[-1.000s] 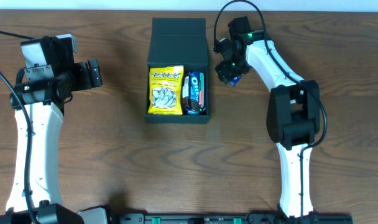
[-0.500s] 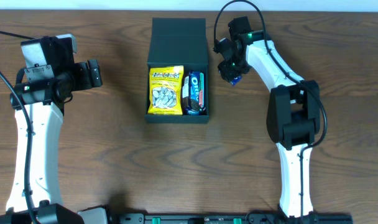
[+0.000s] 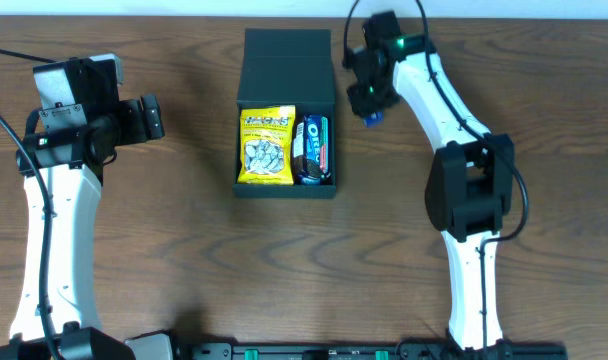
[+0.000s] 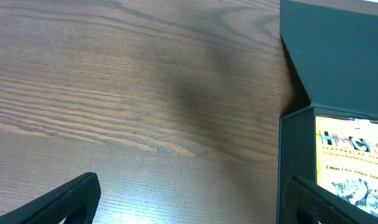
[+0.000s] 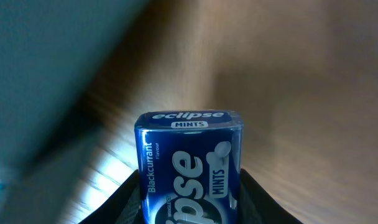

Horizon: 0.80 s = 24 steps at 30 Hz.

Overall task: Pack container
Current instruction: 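Grasp the blue Eclipse mints tin and carry it over the box, then lower the mints tin into the box and open the right gripper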

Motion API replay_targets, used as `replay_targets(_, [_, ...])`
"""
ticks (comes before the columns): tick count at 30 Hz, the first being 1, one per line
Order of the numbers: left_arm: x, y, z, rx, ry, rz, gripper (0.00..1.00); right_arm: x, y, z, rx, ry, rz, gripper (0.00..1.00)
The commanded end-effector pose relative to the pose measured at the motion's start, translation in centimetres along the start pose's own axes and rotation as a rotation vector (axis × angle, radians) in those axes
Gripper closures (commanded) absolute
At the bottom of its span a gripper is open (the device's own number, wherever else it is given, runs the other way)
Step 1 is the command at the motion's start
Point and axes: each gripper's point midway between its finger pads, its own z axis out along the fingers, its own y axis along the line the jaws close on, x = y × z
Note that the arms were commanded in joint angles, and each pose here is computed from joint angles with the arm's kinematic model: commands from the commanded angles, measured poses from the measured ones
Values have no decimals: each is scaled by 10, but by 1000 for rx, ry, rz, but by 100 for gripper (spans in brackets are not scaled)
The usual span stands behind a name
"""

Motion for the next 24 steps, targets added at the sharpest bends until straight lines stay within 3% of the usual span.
replay_targets(1, [-1,1,1,4,1,-1,4,-51,13,-95,19,-223,30,77])
replay_targets(5, [-1,1,1,3,1,-1,5,-70,40,-166,6,-348,45,75])
replay_targets(8, [-1,1,1,3,1,-2,4,-62,74,-176,-37,-324,86,72])
replay_targets(12, [0,1,1,3,2,-2,5,-32,115,-136,-93,-153,321,84])
replay_targets(17, [-1,1,1,3,1,-2,5,12,140,-84,-74,36,487,82])
replay_targets(24, [-2,1,1,3,-4,-1,5,42,150,-50,-48,136,510,82])
